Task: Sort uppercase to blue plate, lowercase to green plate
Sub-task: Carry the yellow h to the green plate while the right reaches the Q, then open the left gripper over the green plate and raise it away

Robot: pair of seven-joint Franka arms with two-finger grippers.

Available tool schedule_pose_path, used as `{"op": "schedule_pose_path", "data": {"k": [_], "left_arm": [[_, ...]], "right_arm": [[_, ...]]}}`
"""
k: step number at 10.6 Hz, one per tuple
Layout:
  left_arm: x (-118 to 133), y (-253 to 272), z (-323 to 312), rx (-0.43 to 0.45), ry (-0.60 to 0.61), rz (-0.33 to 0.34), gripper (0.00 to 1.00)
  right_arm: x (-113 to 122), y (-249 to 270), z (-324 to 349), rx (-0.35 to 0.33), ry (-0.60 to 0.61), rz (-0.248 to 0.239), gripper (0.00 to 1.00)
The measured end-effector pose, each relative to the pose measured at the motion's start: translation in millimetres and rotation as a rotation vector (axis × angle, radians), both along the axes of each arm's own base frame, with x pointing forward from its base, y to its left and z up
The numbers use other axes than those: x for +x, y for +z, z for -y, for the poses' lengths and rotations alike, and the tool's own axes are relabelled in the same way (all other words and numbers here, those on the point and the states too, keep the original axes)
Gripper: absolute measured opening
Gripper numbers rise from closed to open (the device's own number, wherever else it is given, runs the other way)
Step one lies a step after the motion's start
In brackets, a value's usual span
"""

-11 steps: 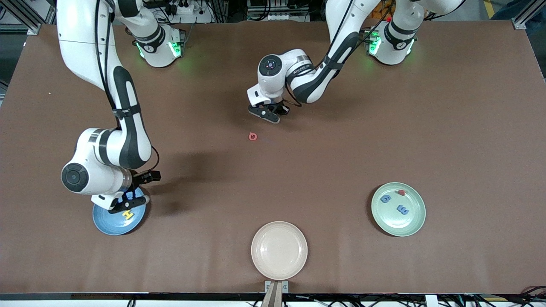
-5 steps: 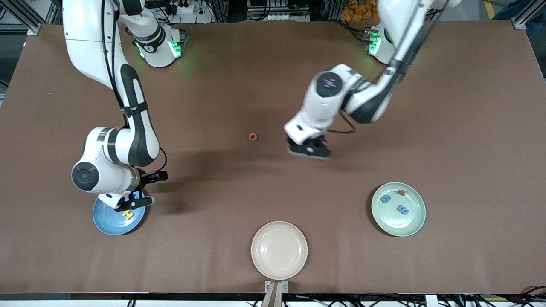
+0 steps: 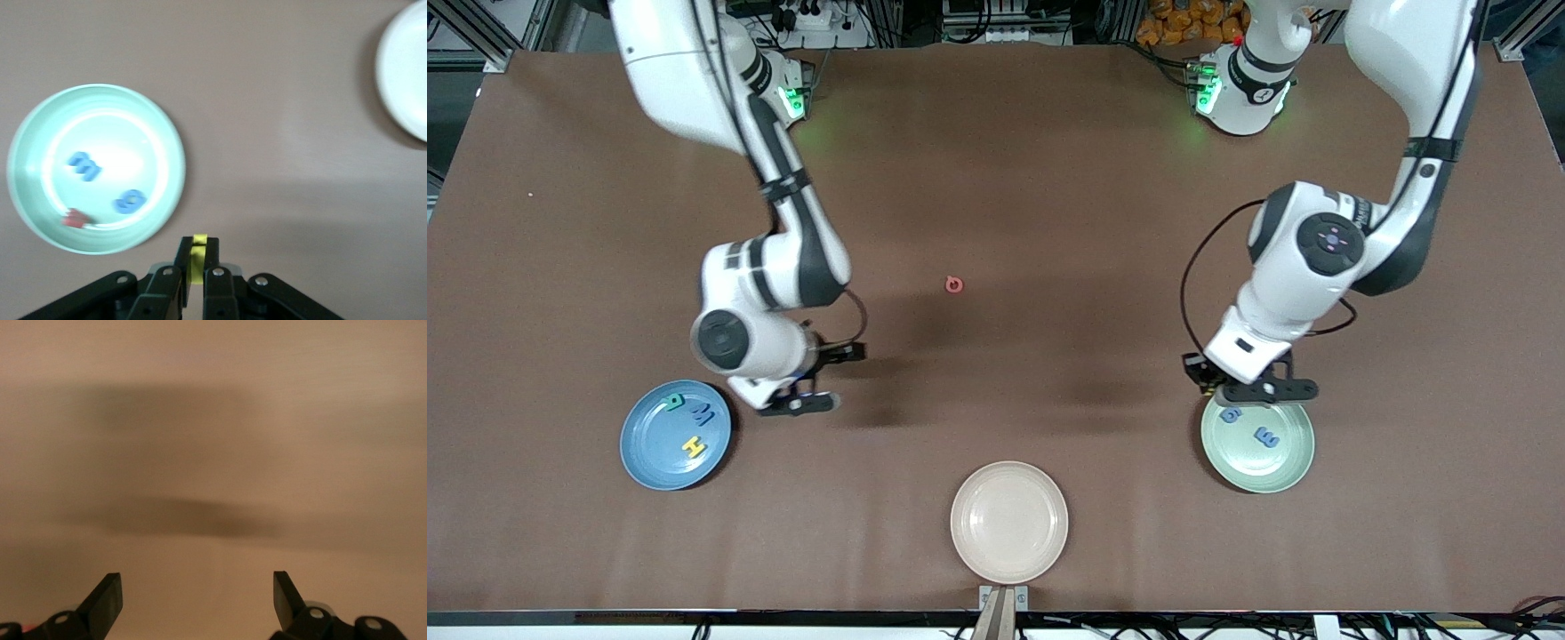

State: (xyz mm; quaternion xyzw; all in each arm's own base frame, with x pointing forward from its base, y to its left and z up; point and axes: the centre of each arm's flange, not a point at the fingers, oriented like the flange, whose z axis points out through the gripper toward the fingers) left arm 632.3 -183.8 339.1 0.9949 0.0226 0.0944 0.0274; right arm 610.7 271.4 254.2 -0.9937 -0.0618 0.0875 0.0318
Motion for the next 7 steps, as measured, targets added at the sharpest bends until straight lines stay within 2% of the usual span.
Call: {"op": "schedule_pose_path", "data": {"k": [1,3,5,7], "left_arm": [[6,-11,-25,0.013,0.019,-0.014,0.1],[15,-33,-66,0.044,0.039,-0.042,0.1],[22,-54,-82,0.057,0.051,-0.066,0.11],[29,-68,-83,0.06,0.017,-0.073,0.3]], "right_arm": [[-17,6,-44,0.006,0.063,0.034,1.0],[-58,19,-114,0.01,0.112,0.053,1.0],[-111,21,-179,-0.05,0.131,0.084,1.0],[-155,1,-212,-0.083,0.192,0.113,1.0]]}}
